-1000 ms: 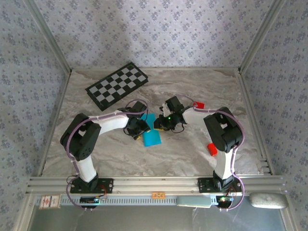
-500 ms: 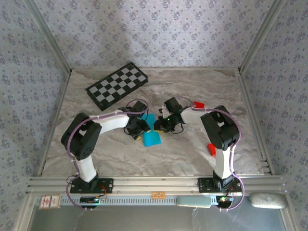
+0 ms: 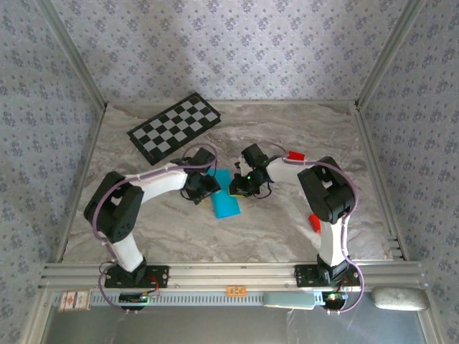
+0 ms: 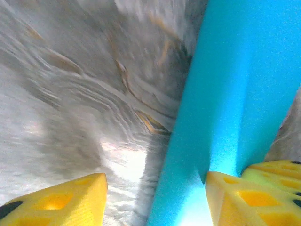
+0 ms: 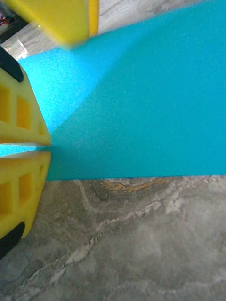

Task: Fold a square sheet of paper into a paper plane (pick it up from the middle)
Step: First fold the square sheet of paper in half at the center of the table.

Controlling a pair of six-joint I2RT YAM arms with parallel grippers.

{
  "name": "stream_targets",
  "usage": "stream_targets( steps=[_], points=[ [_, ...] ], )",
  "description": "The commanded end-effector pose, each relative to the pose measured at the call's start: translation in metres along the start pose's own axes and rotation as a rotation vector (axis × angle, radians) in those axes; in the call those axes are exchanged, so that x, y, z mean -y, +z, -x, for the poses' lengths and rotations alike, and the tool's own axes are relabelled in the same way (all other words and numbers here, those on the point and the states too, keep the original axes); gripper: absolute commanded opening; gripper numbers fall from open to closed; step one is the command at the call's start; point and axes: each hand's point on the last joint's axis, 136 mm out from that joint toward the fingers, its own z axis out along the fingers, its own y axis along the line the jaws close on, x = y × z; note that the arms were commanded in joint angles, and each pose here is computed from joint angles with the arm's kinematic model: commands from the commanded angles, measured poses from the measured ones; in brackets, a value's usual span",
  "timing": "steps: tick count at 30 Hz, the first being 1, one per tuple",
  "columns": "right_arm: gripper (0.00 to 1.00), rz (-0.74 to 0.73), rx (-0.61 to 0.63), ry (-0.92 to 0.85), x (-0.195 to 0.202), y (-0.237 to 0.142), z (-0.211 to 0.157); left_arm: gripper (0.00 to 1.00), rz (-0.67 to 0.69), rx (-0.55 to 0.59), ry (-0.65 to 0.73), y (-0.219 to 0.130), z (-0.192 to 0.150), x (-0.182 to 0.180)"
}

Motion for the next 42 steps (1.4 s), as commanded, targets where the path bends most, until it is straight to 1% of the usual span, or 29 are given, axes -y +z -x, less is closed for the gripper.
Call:
stream_targets(
  steps=[1, 3, 6, 10, 12, 15, 21, 26, 34, 35, 40, 42],
  points=[
    [0.17, -0.32, -0.144, 0.103, 0.081, 0.016, -0.045, 0.57, -0.065, 0.109, 0.056, -0.037, 0.018, 0.008],
    [0.17, -0.328, -0.143, 0.105, 0.081, 0.017, -0.044, 0.54, -0.161, 0.099, 0.081, -0.043, 0.015, 0.024],
    [0.16, -0.342, -0.142, 0.108, 0.081, 0.017, -0.043, 0.43, -0.326, 0.048, 0.125, -0.043, 0.003, 0.051],
    [0.15, -0.365, -0.145, 0.111, 0.083, 0.02, -0.045, 0.32, -0.421, -0.026, 0.18, -0.032, -0.016, 0.069],
    [0.15, -0.375, -0.147, 0.11, 0.084, 0.021, -0.046, 0.28, -0.414, -0.062, 0.201, -0.023, -0.024, 0.07],
    [0.14, -0.388, -0.151, 0.111, 0.084, 0.022, -0.047, 0.22, -0.363, -0.109, 0.221, -0.008, -0.034, 0.063],
    [0.14, -0.42, -0.158, 0.116, 0.087, 0.023, -0.052, 0.18, -0.319, -0.179, 0.227, 0.015, -0.047, 0.051],
    [0.13, -0.458, -0.159, 0.118, 0.092, 0.022, -0.054, 0.17, -0.242, -0.174, 0.226, 0.028, -0.045, 0.028],
    [0.13, -0.545, -0.167, 0.089, 0.106, 0.019, -0.057, 0.15, -0.179, -0.16, 0.177, 0.045, -0.041, -0.014],
    [0.13, -0.568, -0.184, 0.091, 0.11, 0.016, -0.062, 0.15, -0.172, -0.159, 0.17, 0.046, -0.042, -0.019],
    [0.13, -0.618, -0.197, 0.075, 0.118, 0.011, -0.065, 0.15, -0.133, -0.143, 0.132, 0.039, -0.041, -0.046],
    [0.13, -0.626, -0.199, 0.073, 0.12, 0.01, -0.065, 0.15, -0.146, -0.127, 0.125, 0.03, -0.037, -0.049]
  ],
)
